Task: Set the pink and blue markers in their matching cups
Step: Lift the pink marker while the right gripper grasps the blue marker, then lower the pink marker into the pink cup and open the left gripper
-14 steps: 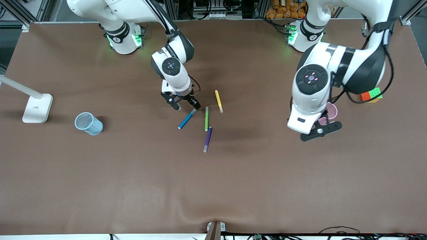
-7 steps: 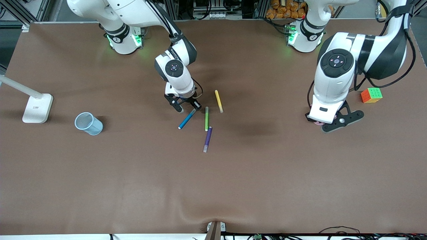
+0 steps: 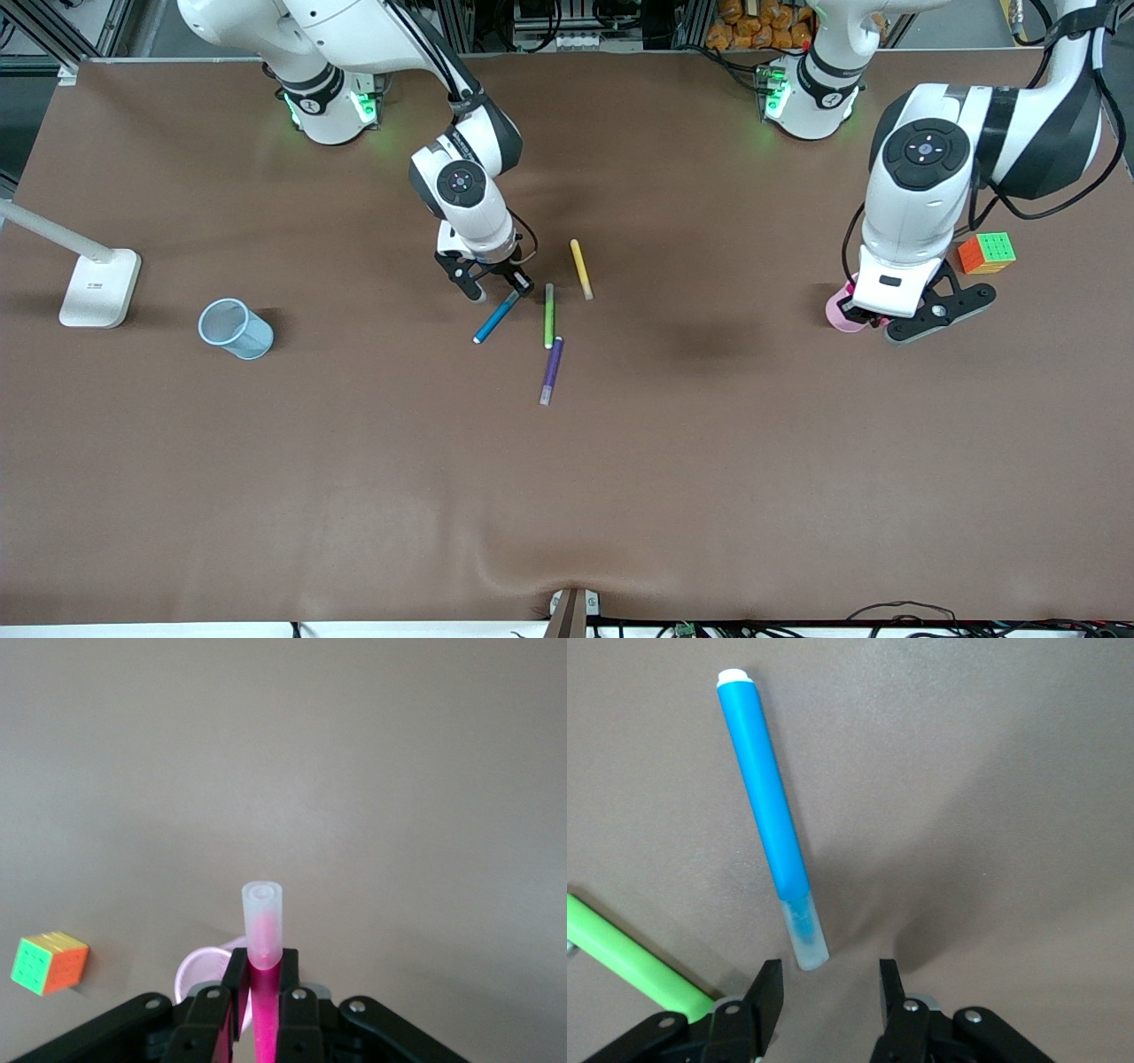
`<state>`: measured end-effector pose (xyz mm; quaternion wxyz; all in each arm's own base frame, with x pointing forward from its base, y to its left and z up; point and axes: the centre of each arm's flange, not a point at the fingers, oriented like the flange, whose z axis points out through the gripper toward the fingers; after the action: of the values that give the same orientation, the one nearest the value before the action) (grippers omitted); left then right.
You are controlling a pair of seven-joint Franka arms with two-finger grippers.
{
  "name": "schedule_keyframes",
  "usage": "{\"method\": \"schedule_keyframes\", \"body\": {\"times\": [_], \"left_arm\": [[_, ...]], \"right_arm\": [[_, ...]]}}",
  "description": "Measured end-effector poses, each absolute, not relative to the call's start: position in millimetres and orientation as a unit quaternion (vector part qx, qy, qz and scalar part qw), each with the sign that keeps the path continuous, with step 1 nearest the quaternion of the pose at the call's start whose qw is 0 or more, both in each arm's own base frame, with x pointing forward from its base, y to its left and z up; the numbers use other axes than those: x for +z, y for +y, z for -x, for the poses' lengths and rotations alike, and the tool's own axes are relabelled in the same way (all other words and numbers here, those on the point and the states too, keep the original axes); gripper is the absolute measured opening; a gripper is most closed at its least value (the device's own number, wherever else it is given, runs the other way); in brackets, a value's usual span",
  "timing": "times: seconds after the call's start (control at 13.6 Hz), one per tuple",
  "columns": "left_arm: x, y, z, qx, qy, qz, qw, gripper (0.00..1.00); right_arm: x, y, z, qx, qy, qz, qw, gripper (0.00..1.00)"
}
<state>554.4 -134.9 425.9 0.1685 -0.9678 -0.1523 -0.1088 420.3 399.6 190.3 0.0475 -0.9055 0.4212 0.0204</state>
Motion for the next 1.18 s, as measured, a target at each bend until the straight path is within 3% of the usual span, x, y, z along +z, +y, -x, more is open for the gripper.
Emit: {"method": "schedule_keyframes", "body": {"times": [0.59, 0.73, 0.96, 1.1, 1.18], "left_arm": [[396.3, -126.5, -543.0, -0.159, -0.119, 0.959, 0.201, 0.18], [385.9, -124.4, -539.5, -0.176, -0.119, 0.955, 0.207, 0.18], [378.4, -126.8, -535.4, -0.206, -0.125, 0.944, 0.226, 0.18], [375.0, -128.4, -533.0, -0.212, -0.123, 0.941, 0.233, 0.18], [372.6, -128.5, -531.7, -0.212, -0.122, 0.941, 0.234, 0.18]], "right_arm": [[183.7, 396.2, -422.4, 0.021, 0.425, 0.904, 0.042, 0.49], [182.5, 396.4, -421.9, 0.021, 0.424, 0.904, 0.041, 0.37], [180.5, 396.7, -421.6, 0.022, 0.424, 0.905, 0.040, 0.37], [179.0, 397.3, -421.6, 0.022, 0.424, 0.905, 0.039, 0.18], [179.2, 398.0, -422.0, 0.022, 0.424, 0.905, 0.040, 0.15]]}}
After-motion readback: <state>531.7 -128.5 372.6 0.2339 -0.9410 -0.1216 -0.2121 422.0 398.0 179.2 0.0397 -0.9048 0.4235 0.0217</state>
